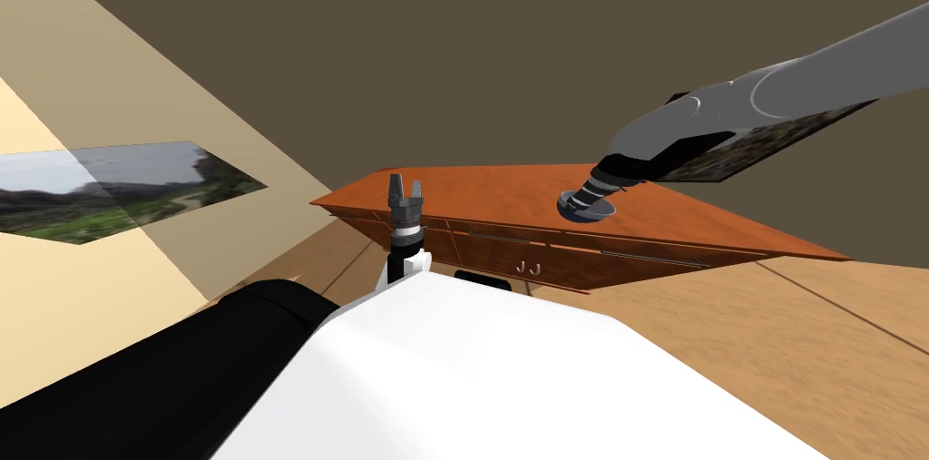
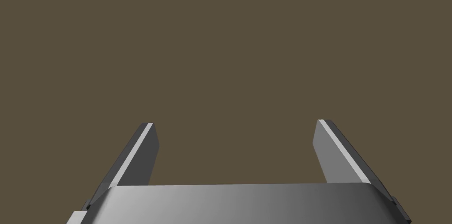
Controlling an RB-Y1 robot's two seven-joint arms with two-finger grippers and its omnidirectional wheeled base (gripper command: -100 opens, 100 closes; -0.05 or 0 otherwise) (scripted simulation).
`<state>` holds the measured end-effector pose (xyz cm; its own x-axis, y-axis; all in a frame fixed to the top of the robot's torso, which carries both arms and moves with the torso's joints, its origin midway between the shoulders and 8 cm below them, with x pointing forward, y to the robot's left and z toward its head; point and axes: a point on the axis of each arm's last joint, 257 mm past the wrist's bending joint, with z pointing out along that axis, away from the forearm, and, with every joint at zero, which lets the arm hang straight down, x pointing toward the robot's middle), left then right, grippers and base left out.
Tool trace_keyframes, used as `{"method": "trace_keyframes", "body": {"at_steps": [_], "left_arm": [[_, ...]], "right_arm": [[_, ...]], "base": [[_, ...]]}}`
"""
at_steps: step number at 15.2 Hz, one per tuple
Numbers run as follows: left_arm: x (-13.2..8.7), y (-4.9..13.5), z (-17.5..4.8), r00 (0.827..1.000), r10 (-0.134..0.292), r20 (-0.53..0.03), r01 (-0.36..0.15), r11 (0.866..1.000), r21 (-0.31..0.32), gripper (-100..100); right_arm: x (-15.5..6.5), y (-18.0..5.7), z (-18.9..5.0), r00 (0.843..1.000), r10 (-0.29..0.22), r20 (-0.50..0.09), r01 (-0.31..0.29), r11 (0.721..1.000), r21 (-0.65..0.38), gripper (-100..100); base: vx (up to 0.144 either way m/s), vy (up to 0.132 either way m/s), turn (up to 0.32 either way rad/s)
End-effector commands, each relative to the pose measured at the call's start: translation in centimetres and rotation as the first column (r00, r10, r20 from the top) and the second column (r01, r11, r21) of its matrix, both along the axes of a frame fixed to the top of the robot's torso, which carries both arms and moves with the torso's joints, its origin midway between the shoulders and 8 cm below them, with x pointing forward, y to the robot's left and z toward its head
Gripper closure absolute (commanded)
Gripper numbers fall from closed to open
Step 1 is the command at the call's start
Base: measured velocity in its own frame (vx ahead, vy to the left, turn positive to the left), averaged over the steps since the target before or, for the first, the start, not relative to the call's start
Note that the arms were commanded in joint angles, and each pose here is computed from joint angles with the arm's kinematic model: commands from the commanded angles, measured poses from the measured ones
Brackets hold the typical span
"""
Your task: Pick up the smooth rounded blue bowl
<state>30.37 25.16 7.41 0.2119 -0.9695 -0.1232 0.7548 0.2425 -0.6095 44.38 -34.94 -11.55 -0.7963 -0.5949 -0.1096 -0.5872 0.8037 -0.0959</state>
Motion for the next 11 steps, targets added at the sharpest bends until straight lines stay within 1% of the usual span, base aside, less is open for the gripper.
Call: {"method": "trace_keyframes", "body": {"at_steps": [1, 2, 3, 4, 8, 9, 11], "left_arm": [[0.0, 0.0, 0.0, 1.000, 0.000, 0.000, 0.000, 1.000, 0.000, 0], [0.0, 0.0, 0.0, 1.000, 0.000, 0.000, 0.000, 1.000, 0.000, 0], [0.0, 0.0, 0.0, 1.000, 0.000, 0.000, 0.000, 1.000, 0.000, 0], [0.0, 0.0, 0.0, 1.000, 0.000, 0.000, 0.000, 1.000, 0.000, 0], [0.0, 0.0, 0.0, 1.000, 0.000, 0.000, 0.000, 1.000, 0.000, 0], [0.0, 0.0, 0.0, 1.000, 0.000, 0.000, 0.000, 1.000, 0.000, 0], [0.0, 0.0, 0.0, 1.000, 0.000, 0.000, 0.000, 1.000, 0.000, 0]], "right_arm": [[0.2, -0.4, -1.1, 1.000, -0.004, 0.005, 0.004, 1.000, 0.000, -100], [0.2, -0.6, -1.5, 1.000, -0.006, 0.005, 0.006, 1.000, 0.000, -100], [0.0, -0.3, -1.0, 1.000, -0.003, 0.002, 0.003, 1.000, 0.001, -100], [0.1, -0.4, -1.1, 1.000, -0.004, 0.004, 0.004, 1.000, 0.000, 100], [0.1, -0.4, -1.1, 1.000, -0.004, 0.005, 0.004, 1.000, 0.001, 100], [0.2, -0.1, -0.1, 1.000, 0.000, 0.004, 0.000, 1.000, -0.001, 100], [0.2, 0.3, 0.9, 1.000, 0.004, 0.003, -0.004, 1.000, -0.002, 100]], "base": [[-0.002, 0.006, 0.033], [-0.003, 0.005, 0.026], [0.000, 0.000, 0.000], [0.000, 0.000, 0.000], [0.000, 0.000, 0.000], [-0.003, -0.002, -0.038], [0.001, -0.009, -0.042]]}}
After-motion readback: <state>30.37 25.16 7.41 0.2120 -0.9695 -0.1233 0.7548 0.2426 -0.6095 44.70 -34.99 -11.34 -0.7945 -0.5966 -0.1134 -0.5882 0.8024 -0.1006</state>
